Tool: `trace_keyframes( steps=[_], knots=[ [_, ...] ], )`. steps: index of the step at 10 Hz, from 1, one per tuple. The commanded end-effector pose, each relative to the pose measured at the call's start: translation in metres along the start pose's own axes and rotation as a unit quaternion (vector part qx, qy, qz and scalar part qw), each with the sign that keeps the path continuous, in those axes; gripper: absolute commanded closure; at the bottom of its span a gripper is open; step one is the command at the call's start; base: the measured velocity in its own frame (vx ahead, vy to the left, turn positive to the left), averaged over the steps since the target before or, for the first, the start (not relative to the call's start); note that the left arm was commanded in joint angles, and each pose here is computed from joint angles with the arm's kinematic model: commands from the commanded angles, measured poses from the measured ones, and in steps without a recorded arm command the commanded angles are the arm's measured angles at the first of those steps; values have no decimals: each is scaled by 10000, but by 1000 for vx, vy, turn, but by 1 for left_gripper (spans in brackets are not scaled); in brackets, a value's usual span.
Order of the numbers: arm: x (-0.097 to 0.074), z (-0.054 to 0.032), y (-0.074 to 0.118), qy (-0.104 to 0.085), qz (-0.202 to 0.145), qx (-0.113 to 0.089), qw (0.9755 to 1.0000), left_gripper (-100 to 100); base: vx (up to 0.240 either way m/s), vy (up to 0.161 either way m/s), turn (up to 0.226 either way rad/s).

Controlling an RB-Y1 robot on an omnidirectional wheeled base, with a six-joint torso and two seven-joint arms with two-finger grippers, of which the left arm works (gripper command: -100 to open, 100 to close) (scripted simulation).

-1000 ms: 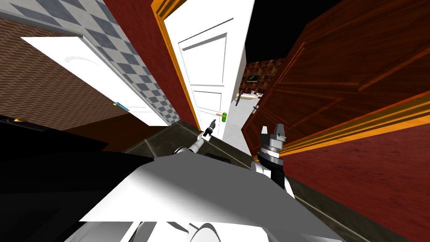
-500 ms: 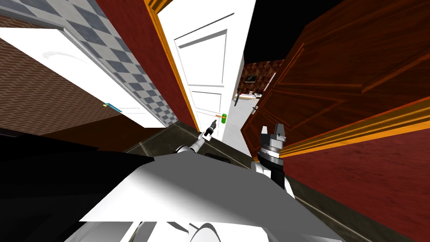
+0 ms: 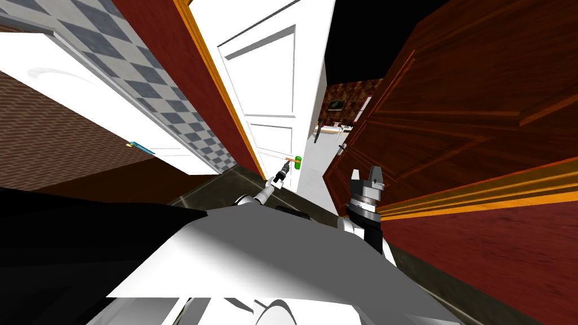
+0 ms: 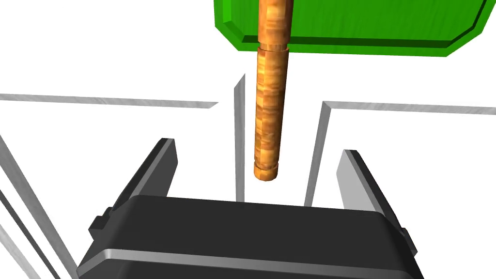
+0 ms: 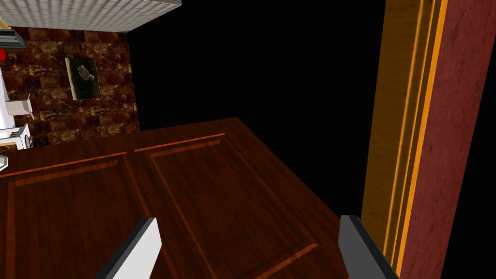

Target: Push the door open

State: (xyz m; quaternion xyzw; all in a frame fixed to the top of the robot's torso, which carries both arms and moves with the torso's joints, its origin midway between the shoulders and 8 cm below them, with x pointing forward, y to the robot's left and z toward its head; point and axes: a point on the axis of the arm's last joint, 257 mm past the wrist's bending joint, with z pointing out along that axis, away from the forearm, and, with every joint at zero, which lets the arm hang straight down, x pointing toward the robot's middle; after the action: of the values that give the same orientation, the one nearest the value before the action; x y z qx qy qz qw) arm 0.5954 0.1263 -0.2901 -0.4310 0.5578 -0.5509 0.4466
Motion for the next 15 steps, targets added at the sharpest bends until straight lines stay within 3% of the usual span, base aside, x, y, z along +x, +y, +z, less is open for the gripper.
trace_keyframes(
  steps=[1, 6, 7, 12, 15],
  knots=[
    [-18, -4, 11, -19, -3, -2, 10000, -100, 185, -43, -26],
    [18, -4, 21, -35, -68, 0, 10000, -100, 175, -42, -18],
    [18, -4, 21, -35, -68, 0, 10000, 100, -15, 4, 4],
    [18, -4, 21, -35, -68, 0, 10000, 100, -17, 6, -3],
    [-138, -23, 49, -165, -49, -32, 9998, 100, 131, -67, 33]
  ],
)
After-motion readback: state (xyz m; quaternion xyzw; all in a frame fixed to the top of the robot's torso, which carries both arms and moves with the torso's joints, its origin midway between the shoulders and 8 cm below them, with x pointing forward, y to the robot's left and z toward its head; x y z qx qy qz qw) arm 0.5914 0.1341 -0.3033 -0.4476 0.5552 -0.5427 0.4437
